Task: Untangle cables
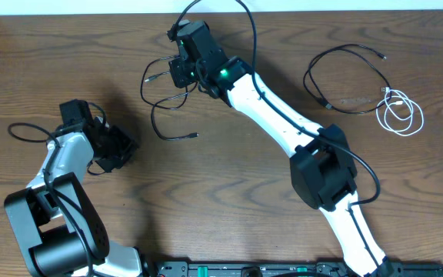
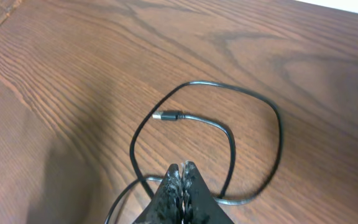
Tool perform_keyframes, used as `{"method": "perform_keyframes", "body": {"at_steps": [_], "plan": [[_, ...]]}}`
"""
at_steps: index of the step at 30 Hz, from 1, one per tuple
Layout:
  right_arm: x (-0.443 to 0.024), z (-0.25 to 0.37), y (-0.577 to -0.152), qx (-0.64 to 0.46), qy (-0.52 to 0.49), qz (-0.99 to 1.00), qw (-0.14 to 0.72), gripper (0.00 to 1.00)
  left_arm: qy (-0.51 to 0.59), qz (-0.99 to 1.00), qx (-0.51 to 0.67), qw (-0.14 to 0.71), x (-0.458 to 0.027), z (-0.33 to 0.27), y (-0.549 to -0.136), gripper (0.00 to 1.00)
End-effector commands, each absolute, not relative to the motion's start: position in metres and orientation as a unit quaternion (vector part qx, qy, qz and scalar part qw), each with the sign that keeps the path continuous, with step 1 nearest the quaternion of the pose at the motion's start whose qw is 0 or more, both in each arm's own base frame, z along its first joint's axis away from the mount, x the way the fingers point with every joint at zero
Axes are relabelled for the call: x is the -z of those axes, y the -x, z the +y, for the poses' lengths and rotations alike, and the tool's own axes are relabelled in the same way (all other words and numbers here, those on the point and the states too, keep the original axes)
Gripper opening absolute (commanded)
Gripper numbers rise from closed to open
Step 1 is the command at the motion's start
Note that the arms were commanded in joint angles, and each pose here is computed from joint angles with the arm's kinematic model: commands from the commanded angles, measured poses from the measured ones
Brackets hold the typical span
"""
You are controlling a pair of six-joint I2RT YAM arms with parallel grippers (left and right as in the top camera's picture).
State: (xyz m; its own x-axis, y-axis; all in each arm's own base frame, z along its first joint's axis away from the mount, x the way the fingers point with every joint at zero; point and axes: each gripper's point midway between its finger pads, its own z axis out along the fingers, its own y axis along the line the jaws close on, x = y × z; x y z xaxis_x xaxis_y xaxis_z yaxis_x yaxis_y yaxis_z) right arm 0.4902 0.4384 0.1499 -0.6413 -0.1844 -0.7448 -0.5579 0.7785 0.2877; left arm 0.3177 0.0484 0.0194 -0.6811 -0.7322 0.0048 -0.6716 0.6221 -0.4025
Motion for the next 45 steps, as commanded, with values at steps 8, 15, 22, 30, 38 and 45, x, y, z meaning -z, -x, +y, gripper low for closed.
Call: {"method": "perform_keyframes", "body": {"at_steps": [8,15,22,30,38,45], "plan": [[-0.05,0.466,-0.489,-0.25,0.244,0.875,0.336,0.01,0.337,0.898,0.268,0.087,-0.033,0.02,-0.325,0.08],[-0.014,0.462,-0.483,-0.237,0.246,0.888,0.308,0.01,0.25,0.899,0.34,0.115,-0.051,-0.01,-0.338,0.08],[0.017,0.437,-0.454,-0.195,0.248,0.922,0.223,0.01,0.232,0.911,0.321,0.116,-0.047,-0.019,-0.34,0.08],[0.044,0.409,-0.383,-0.185,0.255,0.948,0.053,0.01,0.235,0.923,0.283,0.115,-0.039,-0.018,-0.34,0.08],[0.042,0.416,-0.365,-0.213,0.255,0.943,0.018,0.01,0.211,0.93,0.287,0.092,-0.038,-0.044,-0.334,0.08],[0.042,0.416,-0.366,-0.212,0.255,0.943,0.019,0.01,0.255,0.942,0.219,0.008,-0.021,-0.049,-0.296,0.08]]}}
